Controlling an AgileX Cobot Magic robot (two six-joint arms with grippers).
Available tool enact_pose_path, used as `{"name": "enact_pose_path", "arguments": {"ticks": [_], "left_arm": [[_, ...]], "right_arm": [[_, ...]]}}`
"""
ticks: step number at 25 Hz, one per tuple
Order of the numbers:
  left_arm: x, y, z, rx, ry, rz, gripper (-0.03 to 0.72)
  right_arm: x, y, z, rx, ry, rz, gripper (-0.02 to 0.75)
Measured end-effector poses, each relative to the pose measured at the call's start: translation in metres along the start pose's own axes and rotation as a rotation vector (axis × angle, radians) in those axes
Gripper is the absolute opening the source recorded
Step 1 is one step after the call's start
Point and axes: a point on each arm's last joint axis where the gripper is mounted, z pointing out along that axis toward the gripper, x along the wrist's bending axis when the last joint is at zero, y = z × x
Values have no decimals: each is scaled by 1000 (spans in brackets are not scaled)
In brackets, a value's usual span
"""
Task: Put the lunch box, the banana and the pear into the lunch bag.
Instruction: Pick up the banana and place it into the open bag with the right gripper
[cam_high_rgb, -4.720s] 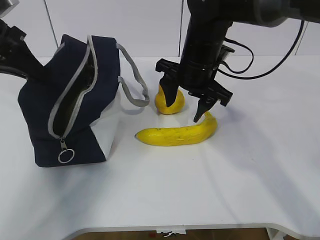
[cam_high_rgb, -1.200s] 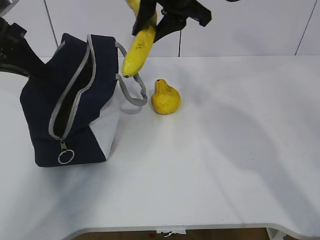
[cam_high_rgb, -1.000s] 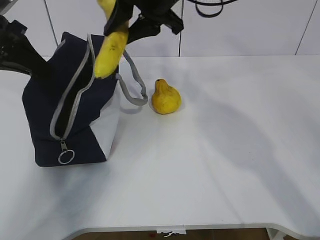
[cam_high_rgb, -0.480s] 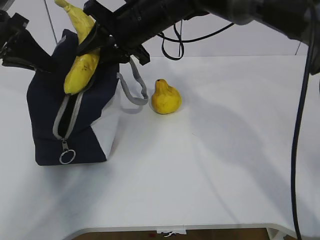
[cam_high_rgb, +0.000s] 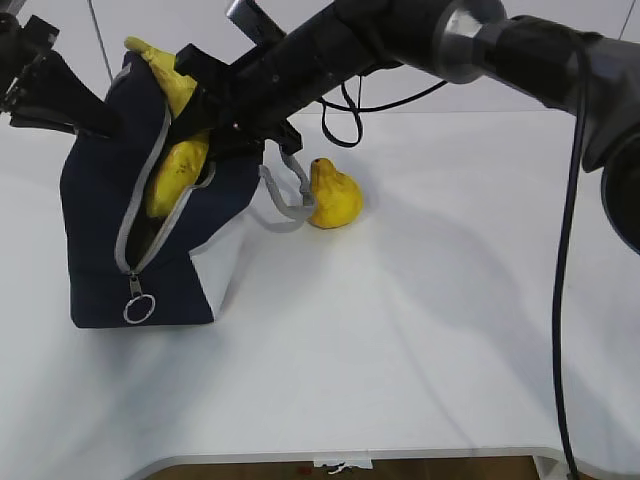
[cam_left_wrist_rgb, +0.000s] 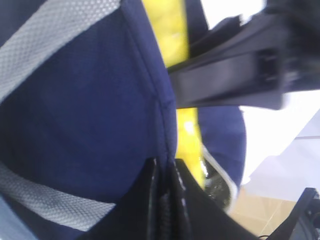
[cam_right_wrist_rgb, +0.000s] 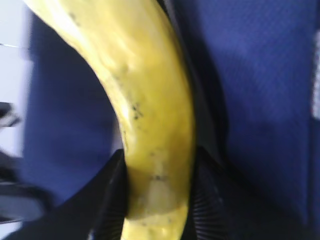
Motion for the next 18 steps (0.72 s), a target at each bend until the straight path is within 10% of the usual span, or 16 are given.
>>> {"name": "enact_pose_path", "arguments": {"ticks": [18], "left_arm": [[-6, 2, -3, -32, -30, -7, 13]], "right_arm": [[4, -3, -10, 91, -58, -84, 574]]}}
